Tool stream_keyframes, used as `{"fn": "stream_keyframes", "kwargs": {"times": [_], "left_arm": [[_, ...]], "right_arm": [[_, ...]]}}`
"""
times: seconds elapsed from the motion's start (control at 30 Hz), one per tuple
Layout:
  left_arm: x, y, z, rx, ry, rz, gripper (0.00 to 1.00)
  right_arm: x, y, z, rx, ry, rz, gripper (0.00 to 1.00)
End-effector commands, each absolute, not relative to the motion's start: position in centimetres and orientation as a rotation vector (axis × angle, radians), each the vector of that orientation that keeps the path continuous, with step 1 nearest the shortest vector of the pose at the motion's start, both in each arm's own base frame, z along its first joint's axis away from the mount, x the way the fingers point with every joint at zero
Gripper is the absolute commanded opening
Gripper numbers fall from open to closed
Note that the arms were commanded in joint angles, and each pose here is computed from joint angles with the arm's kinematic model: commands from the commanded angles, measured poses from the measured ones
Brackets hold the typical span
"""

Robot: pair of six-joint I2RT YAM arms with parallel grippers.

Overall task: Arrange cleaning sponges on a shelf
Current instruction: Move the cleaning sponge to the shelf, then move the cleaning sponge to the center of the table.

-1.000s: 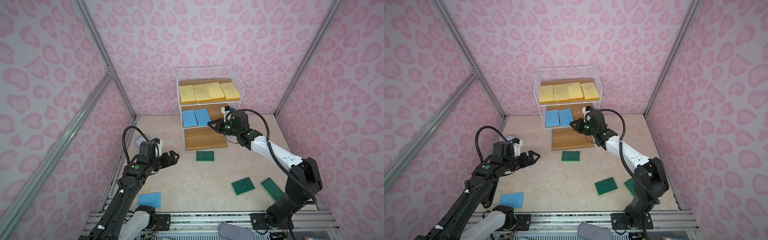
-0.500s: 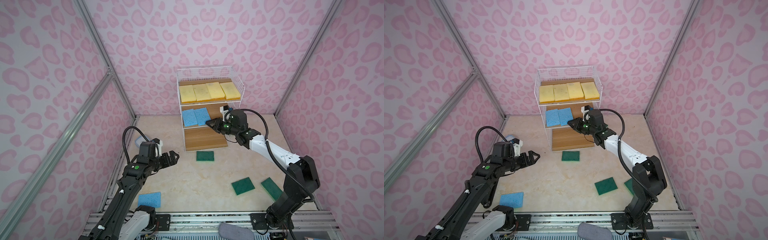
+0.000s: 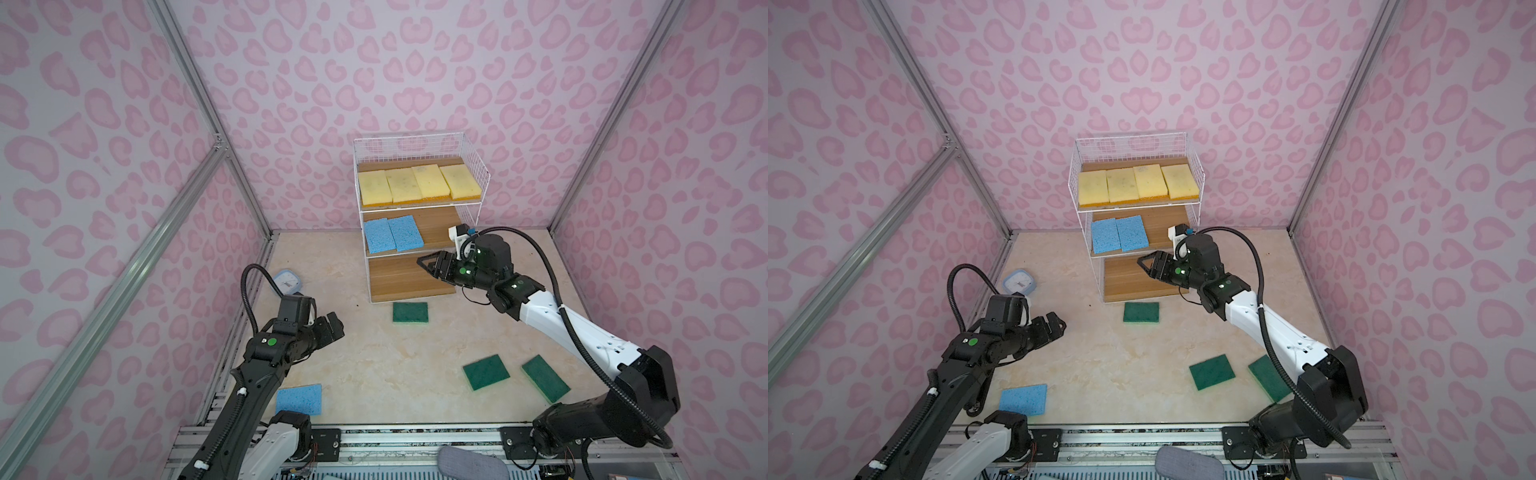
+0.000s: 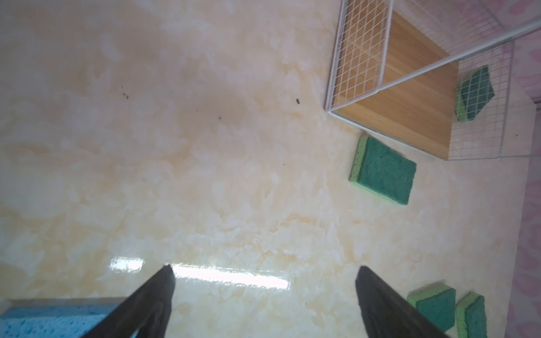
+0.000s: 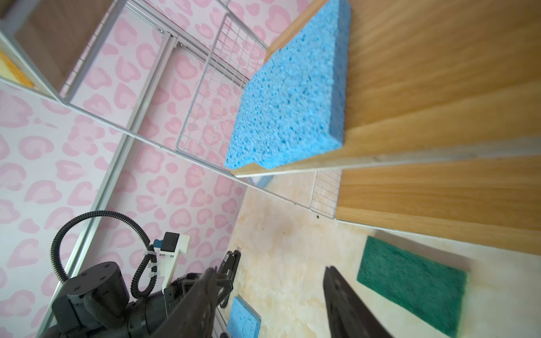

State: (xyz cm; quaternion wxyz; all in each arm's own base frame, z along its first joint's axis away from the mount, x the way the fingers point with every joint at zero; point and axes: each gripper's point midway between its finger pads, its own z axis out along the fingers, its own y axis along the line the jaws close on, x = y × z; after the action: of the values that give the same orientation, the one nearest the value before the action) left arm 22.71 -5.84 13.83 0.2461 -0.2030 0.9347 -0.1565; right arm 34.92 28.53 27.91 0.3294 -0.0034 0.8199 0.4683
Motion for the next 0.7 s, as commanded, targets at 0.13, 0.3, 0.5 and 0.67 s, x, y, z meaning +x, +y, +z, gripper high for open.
{"fn": "stream_keyframes", "kwargs": {"times": [0.13,0.3,0.5,0.67], "left_arm": [[19.3,-3.9,12.5,-0.741,2.455,-0.293,0.88],[17.1,-4.3,10.1,-0.775,2.510,-0.190,0.87],[14.9,-3.8,7.3,-0.803,2.541,-0.064,0.86],[14.1,-3.3,5.7,-0.849,2.556,0.024,0.87]], "right_arm": [[31.4,26.7,25.0,-0.074,2.229,1.080,0.68],[29.1,25.6,23.3,-0.083,2.247,1.081,0.73],[26.7,23.6,22.3,-0.076,2.234,1.063,0.76],[25.4,22.4,21.7,-0.061,2.214,1.065,0.77]]}}
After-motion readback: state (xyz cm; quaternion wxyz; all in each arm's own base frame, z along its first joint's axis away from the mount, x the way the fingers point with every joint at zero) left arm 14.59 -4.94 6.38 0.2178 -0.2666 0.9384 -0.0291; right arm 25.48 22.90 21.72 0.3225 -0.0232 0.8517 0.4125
